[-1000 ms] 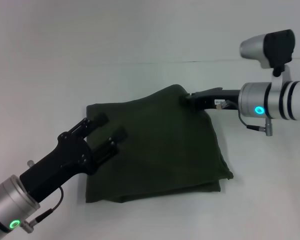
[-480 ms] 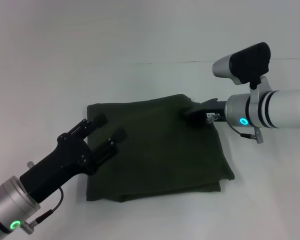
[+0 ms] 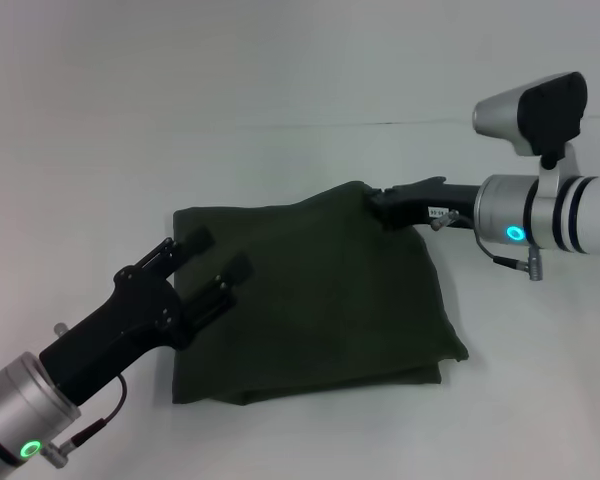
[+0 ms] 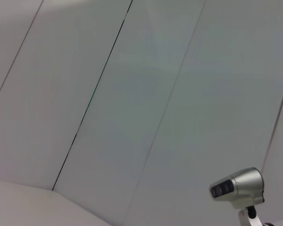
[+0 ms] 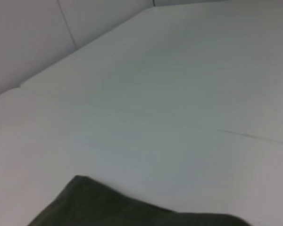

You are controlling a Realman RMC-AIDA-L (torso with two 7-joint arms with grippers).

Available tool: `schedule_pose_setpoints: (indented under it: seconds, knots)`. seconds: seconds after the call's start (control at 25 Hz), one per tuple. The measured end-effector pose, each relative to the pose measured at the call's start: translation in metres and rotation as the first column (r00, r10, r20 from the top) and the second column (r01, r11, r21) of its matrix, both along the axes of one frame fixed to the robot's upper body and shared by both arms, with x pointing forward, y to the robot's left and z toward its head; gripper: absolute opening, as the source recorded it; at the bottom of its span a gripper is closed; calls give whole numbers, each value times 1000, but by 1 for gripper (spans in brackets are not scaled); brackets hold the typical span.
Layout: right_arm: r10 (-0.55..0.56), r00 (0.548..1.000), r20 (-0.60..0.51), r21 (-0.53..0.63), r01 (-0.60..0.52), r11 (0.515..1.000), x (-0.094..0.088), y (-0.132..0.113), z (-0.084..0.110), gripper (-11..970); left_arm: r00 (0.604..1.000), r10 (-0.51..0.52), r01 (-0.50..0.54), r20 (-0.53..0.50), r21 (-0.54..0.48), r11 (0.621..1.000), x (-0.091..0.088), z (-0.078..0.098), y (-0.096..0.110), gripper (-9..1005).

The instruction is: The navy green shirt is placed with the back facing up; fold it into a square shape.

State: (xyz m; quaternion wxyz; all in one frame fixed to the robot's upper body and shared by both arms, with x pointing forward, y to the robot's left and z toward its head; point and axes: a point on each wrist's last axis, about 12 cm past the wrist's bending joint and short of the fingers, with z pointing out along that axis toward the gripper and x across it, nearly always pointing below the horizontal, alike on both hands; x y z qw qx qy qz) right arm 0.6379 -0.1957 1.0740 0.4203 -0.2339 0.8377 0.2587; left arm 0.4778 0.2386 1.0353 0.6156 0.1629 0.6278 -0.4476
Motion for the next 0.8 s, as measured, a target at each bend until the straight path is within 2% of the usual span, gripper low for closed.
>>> schedule_pose_setpoints:
  seconds: [0.2,0.52,0.64,0.8]
  knots:
    - [28,999,-37,-21,-29,999,-8,0,-9,-2,1000,-4,4,2,-4,1000,2,1,-1,724]
    - [0,999,-49,-81,-4,997,-10,-3,-20,-1,1000,-7,7,3,-5,1000,2,2,-1,725]
    - [3,1000,-31,-65,-5,998,-10,-6,-16,-2,1000,-9,9,6,-10,1000,1,2,0,725]
    - [25,999,25,28,-26,999,-17,-15,-8,-2,1000,-16,17,16,-16,1000,-1,4,1,725]
